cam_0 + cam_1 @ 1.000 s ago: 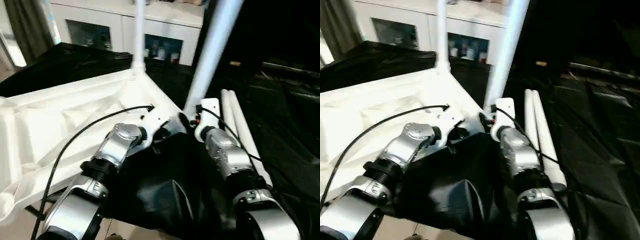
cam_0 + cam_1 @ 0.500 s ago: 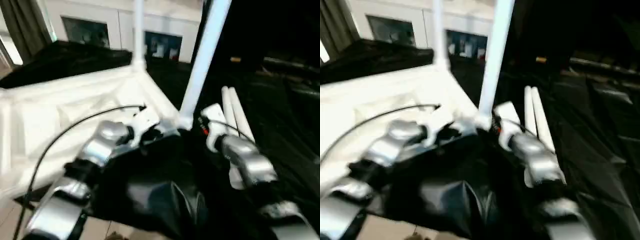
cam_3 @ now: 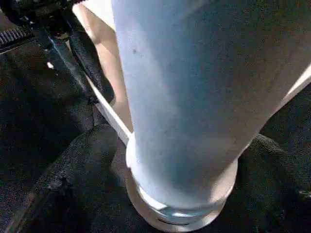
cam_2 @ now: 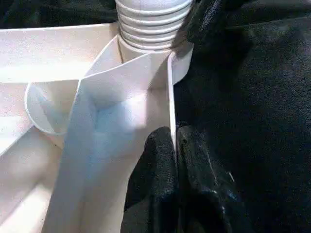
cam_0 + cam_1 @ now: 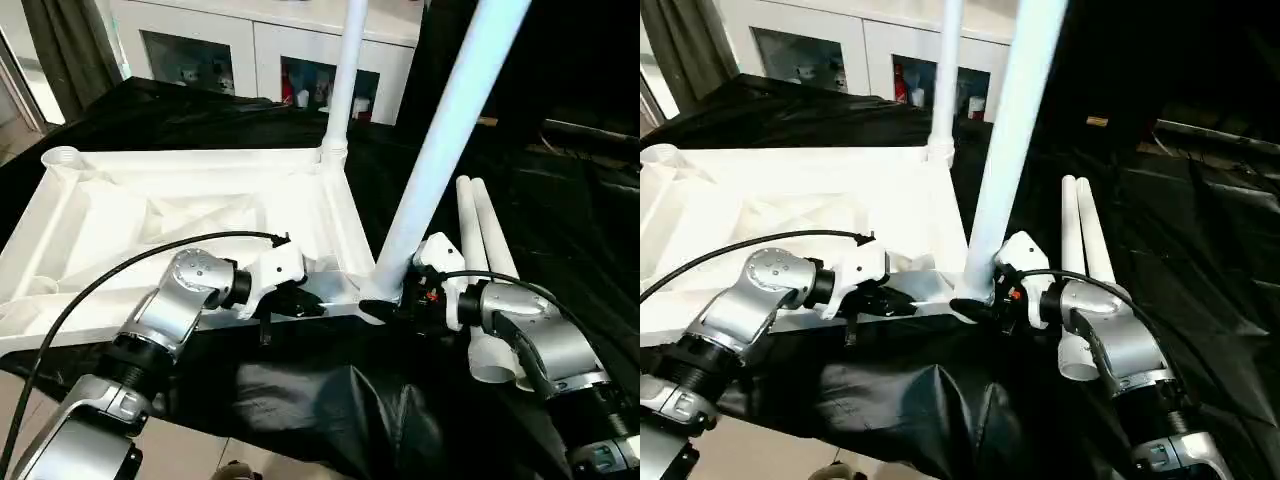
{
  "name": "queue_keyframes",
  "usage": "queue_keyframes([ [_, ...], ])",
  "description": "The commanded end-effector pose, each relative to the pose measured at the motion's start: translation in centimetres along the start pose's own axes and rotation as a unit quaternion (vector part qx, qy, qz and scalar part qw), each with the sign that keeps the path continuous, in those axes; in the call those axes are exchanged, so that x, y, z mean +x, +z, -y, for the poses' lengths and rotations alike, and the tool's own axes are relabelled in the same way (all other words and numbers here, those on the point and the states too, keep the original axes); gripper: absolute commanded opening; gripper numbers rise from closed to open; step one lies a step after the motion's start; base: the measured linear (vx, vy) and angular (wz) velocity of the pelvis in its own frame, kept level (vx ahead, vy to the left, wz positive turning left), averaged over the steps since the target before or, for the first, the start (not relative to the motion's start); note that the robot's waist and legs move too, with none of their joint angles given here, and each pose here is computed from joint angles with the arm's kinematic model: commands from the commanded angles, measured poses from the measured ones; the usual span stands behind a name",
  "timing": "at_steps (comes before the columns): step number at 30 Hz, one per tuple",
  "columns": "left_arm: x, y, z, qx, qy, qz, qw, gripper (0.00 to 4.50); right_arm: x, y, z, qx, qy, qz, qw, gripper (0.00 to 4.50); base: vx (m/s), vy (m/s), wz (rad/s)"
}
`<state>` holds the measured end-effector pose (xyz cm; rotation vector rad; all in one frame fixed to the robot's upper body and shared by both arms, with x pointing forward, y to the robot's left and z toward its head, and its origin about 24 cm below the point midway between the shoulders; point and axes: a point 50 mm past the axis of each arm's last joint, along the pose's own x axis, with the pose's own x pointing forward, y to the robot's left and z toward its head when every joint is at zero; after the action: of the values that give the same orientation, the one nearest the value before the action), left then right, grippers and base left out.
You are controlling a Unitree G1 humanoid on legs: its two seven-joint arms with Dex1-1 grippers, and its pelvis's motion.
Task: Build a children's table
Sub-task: Rotate leg to tighten
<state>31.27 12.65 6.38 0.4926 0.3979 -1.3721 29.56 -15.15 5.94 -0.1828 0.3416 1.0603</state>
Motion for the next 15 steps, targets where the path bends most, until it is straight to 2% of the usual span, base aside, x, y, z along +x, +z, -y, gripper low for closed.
queue_keyframes([
  [1, 0.16, 1.05, 0.22, 0.022, -0.011, 0.027, 0.999, 0.0, -0.35, 0.33, -0.18, -0.006, 0.012, 0.003, 1.0, 3.86, 0.0, 0.0, 0.0],
  [4, 0.03, 0.94, 0.31, 0.021, -0.013, 0.026, 0.999, 0.0, -0.55, 0.16, -0.28, -0.008, 0.017, -0.004, 1.0, 3.86, 0.0, 0.0, 0.0],
  [6, 0.02, 0.89, 0.3, 0.02, -0.012, 0.025, 0.999, 0.0, -0.58, 0.1, -0.29, -0.009, 0.017, -0.005, 1.0, 3.58, 0.0, 0.0, 0.0],
  [15, -0.02, 0.83, 0.23, 0.021, -0.008, 0.022, 0.999, 0.0, -0.44, -0.24, -0.21, -0.002, 0.003, -0.005, 1.0, 2.93, 0.0, 0.0, 0.0],
])
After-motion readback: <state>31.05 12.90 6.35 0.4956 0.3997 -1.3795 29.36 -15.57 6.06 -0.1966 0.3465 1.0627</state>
